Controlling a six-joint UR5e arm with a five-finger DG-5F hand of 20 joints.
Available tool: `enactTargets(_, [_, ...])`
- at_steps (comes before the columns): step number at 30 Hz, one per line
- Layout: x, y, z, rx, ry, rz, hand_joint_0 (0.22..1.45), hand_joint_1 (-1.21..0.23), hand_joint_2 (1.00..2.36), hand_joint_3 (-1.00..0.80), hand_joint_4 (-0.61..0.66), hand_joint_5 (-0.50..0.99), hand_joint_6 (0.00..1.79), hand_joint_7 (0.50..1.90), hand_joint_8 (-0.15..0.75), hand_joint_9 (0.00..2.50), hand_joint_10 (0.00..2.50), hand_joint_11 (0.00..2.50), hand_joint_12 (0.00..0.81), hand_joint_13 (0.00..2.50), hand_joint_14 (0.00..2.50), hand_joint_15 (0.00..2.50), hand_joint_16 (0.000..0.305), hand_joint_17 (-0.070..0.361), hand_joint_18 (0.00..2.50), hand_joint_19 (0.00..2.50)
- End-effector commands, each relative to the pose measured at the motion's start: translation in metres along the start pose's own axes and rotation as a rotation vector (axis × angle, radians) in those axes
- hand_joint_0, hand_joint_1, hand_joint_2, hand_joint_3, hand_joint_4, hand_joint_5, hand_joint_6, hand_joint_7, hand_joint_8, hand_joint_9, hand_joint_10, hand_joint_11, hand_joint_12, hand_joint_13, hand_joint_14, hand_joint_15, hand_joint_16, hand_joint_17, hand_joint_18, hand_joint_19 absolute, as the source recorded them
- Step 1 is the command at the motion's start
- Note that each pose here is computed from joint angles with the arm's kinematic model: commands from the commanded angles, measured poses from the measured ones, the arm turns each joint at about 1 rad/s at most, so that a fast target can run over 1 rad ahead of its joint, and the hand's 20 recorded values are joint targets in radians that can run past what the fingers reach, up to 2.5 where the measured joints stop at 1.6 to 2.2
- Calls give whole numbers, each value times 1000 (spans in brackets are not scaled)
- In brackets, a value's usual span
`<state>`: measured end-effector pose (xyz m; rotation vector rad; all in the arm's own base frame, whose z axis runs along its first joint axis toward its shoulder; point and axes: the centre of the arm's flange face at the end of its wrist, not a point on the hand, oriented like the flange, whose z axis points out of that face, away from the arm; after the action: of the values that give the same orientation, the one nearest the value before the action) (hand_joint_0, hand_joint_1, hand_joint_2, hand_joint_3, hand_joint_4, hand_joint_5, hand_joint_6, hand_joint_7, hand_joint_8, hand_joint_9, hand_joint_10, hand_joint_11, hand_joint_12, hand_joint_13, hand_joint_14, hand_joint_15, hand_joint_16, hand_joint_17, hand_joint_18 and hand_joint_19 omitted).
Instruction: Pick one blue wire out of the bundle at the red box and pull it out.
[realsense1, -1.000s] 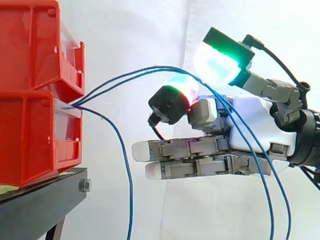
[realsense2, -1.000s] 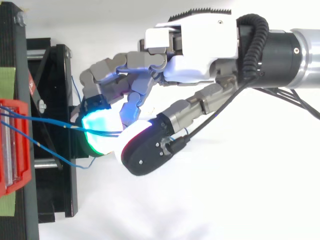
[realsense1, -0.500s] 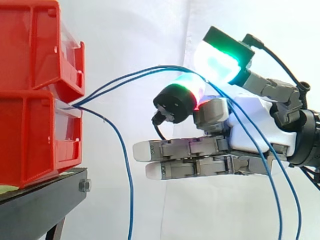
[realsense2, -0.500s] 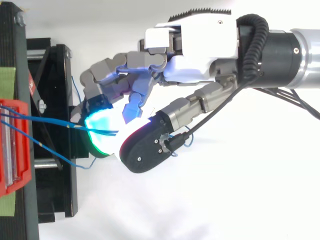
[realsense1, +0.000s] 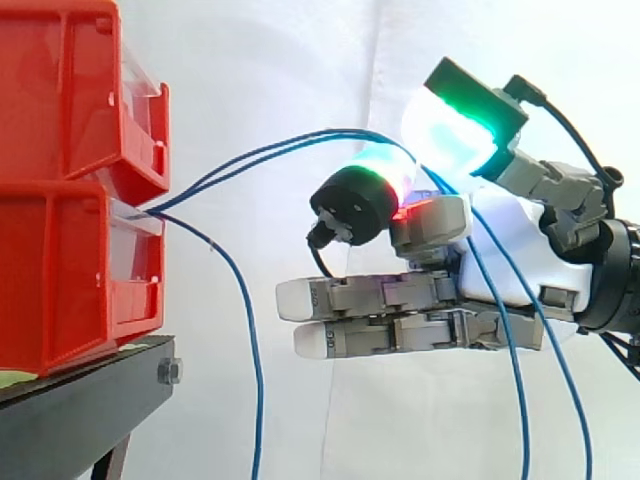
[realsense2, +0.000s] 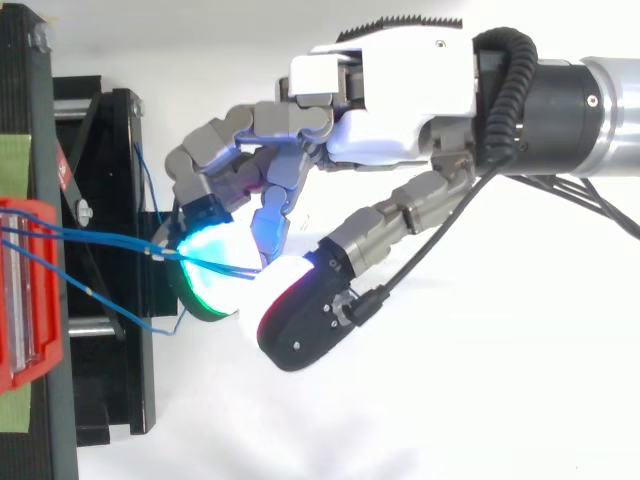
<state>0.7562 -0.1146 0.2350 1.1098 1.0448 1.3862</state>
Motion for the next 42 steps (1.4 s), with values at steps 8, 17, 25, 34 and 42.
enactTargets(8, [0,1,1,-3,0,0,535,-805,1000,-500,198,-106,811,1320,244,1096,31,939,389,393,12,284,60,136,249,316])
enactTargets(17, [0,0,1,-6,0,0,554,-497,1005,-442,140,-60,725,1378,224,1180,30,853,378,422,12,293,59,133,240,378])
enactTargets(25, [0,0,1,-6,1,0,579,-779,1015,-289,159,-90,832,1396,244,1253,33,1013,377,522,16,386,56,126,304,378])
enactTargets(34, [0,1,1,-7,2,0,628,-933,1015,-316,144,-108,851,1369,238,1192,33,1047,375,493,17,360,56,126,312,334])
enactTargets(42, [0,1,1,-9,0,-2,668,-964,1010,-391,123,-110,844,1406,232,1168,32,1039,377,475,15,344,56,127,316,300])
